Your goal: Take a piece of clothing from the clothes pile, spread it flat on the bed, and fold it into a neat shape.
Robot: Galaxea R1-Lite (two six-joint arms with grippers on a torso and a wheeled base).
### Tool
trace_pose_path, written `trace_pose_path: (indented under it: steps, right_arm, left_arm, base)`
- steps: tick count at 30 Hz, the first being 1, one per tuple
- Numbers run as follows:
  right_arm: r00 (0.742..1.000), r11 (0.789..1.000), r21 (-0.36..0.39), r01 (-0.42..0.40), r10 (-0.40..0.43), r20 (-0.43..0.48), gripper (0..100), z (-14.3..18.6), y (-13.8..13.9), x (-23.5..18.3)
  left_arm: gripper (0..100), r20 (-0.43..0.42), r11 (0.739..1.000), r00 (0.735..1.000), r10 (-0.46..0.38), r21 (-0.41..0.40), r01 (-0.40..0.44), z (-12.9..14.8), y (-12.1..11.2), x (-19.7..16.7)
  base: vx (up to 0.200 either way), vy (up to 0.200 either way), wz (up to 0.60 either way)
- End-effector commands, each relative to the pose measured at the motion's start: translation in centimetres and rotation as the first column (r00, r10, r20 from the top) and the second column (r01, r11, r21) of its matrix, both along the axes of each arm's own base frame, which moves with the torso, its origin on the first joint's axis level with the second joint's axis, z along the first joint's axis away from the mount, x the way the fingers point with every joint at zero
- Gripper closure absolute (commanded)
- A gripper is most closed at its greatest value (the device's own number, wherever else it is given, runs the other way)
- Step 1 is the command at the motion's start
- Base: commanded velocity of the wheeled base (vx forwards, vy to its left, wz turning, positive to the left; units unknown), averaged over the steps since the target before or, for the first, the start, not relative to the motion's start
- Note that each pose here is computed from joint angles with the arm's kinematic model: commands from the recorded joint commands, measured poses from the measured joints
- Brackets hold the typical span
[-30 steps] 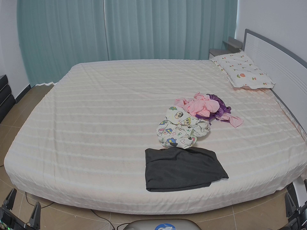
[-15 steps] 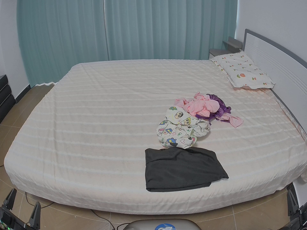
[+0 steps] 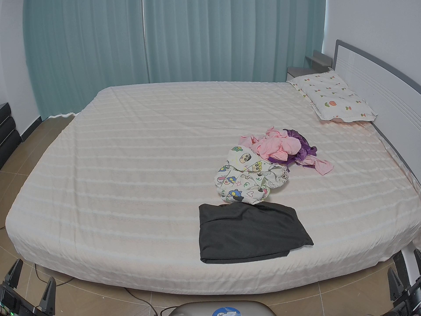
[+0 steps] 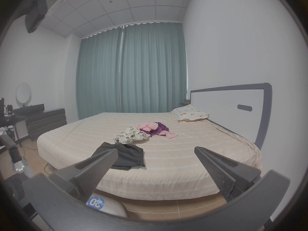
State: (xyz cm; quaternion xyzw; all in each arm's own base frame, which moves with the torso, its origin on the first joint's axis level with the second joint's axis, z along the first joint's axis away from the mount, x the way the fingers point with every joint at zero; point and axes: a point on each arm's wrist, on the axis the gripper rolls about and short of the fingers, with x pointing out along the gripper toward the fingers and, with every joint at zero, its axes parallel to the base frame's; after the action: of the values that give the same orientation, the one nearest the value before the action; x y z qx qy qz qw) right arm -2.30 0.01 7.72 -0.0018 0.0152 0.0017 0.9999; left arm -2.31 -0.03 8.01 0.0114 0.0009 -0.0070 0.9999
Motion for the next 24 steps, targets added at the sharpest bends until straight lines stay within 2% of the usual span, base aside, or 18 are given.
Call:
trace_pose_path:
  steps: [1, 24]
  right_arm:
    - [1.000, 1.000, -0.001, 0.003, -0.003, 0.007, 0, -0.18, -0.01, -0.04]
    - [1.000, 1.000, 0.002, -0.001, 0.001, 0.029, 0, -0.17, -0.01, 0.03]
  left_arm:
    - [0, -0.009, 1.000, 1.000, 0.000, 0.002, 0.000, -0.47, 0.00, 0.06]
    - [0, -0.010, 1.000, 1.000, -0.001, -0.001, 0.001, -0.47, 0.00, 0.07]
  base:
    - [0.000, 0.000, 0.00]
    - [0.000, 0.000, 0.00]
